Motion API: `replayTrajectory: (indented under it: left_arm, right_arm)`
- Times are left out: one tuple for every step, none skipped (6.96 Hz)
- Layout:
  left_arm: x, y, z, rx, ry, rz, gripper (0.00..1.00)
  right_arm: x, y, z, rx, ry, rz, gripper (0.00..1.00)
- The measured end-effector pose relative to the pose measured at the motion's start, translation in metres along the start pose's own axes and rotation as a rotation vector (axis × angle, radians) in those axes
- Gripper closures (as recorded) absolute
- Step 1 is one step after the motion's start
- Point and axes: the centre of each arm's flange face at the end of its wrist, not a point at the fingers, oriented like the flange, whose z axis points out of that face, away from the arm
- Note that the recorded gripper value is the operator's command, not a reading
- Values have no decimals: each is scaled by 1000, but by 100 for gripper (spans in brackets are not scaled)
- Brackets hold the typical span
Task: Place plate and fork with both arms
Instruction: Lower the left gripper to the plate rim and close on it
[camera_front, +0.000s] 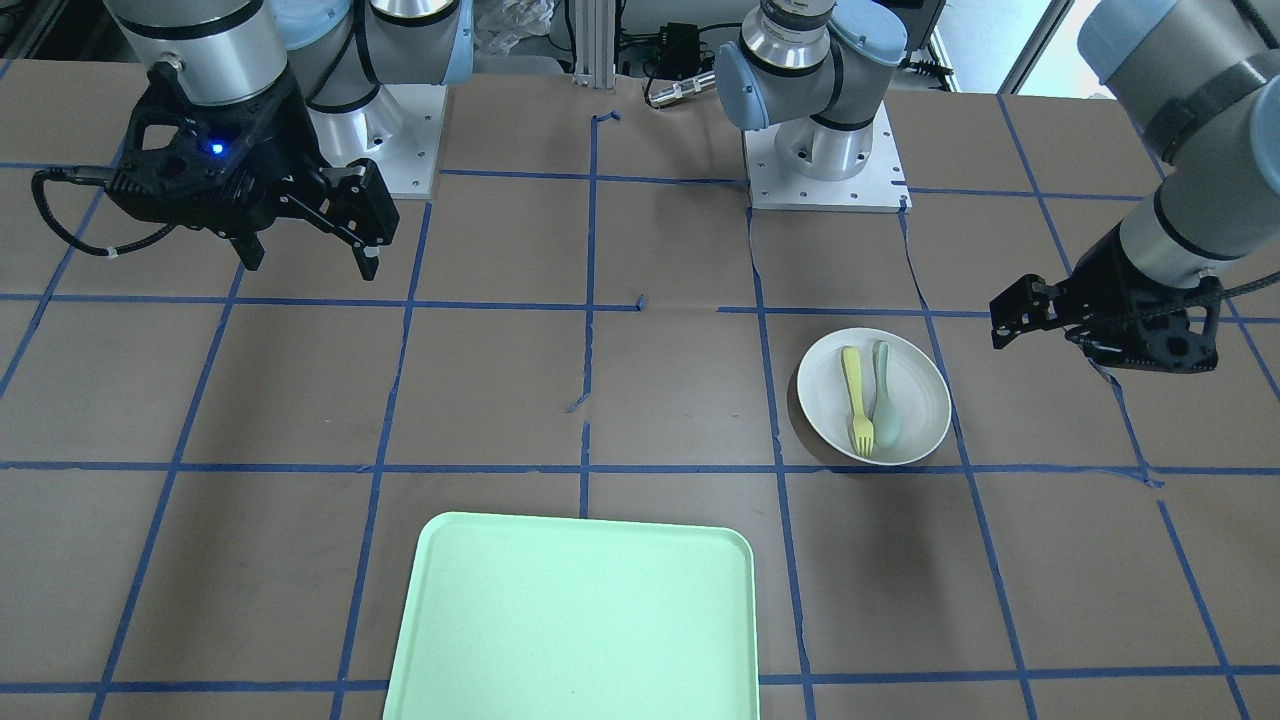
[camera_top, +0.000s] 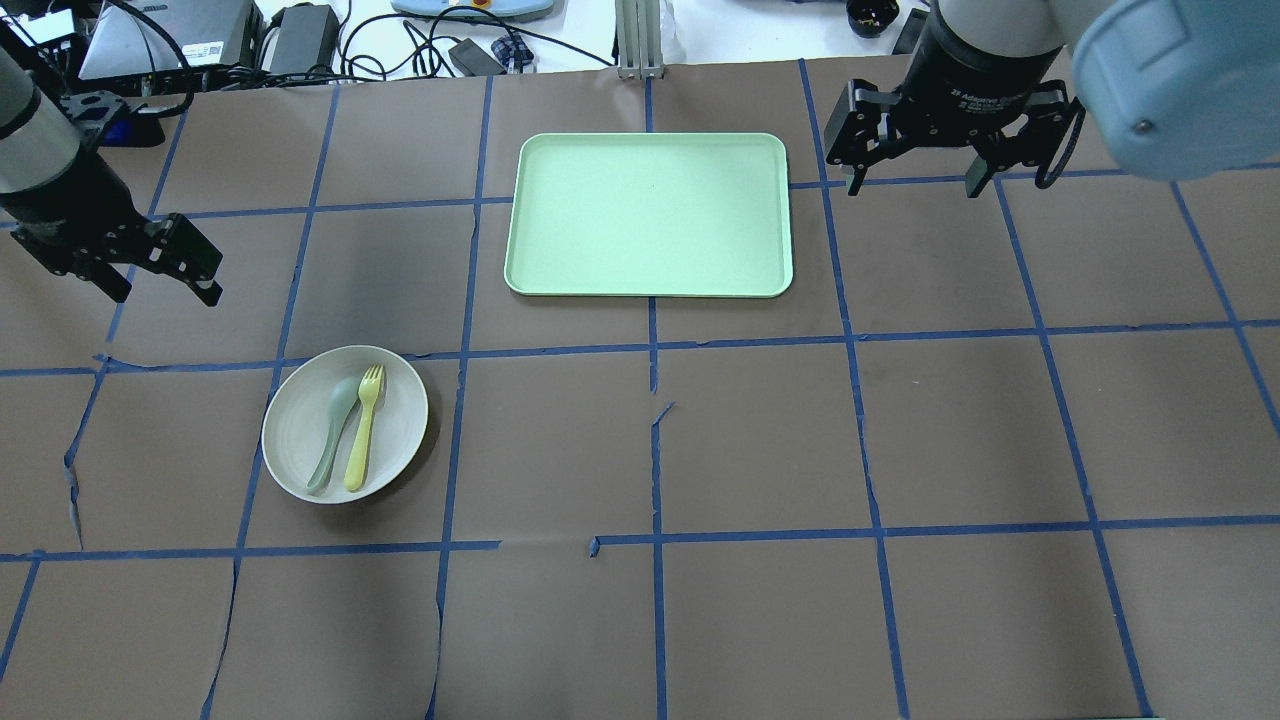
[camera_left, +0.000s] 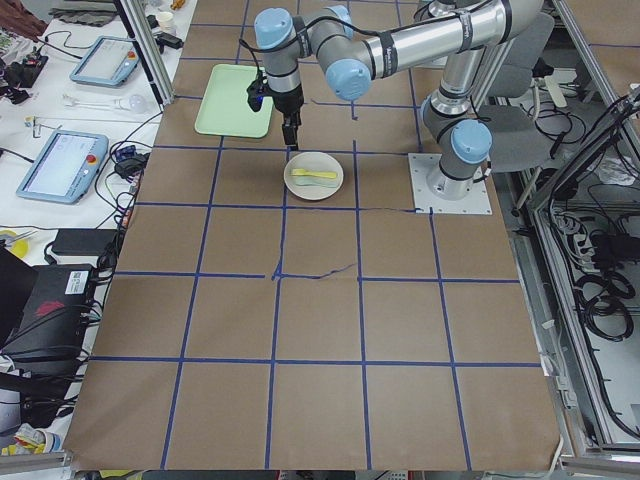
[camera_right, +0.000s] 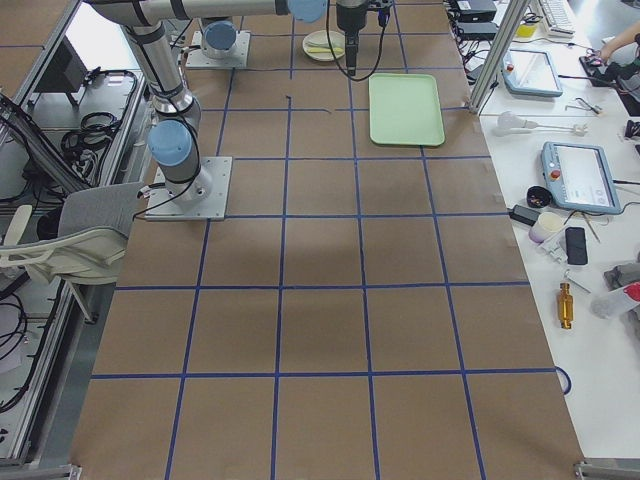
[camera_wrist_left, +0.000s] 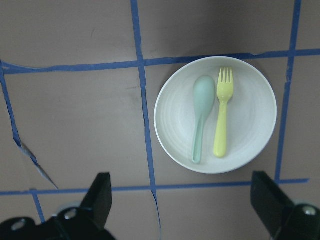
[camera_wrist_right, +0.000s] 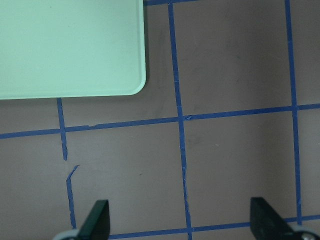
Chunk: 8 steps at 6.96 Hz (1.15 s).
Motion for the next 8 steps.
replayTrajectory:
  left_arm:
    - [-14,3,38,1,35,23,6]
    - [-24,5,69,-16,72,41,24]
    - [-30,4,94,-43,102,47,23]
    - [-32,2,115,-72,125,53,23]
    - [-34,-2,134,-103,146,57,23]
    - [-35,-6,157,-139,175,57,23]
    - [-35,-9,177,-167,202,56,24]
    - [-35,-12,192,-186,226,56,24]
  right_arm:
    - [0,0,0,-1,0,0,0]
    - [0,1,0,-1,0,0,0]
    - [0,1,0,-1,0,0,0]
    - [0,1,0,-1,0,0,0]
    - [0,1,0,-1,0,0,0]
    - [0,1,0,-1,0,0,0]
    - [0,1,0,-1,0,0,0]
    - [0,1,0,-1,0,0,0]
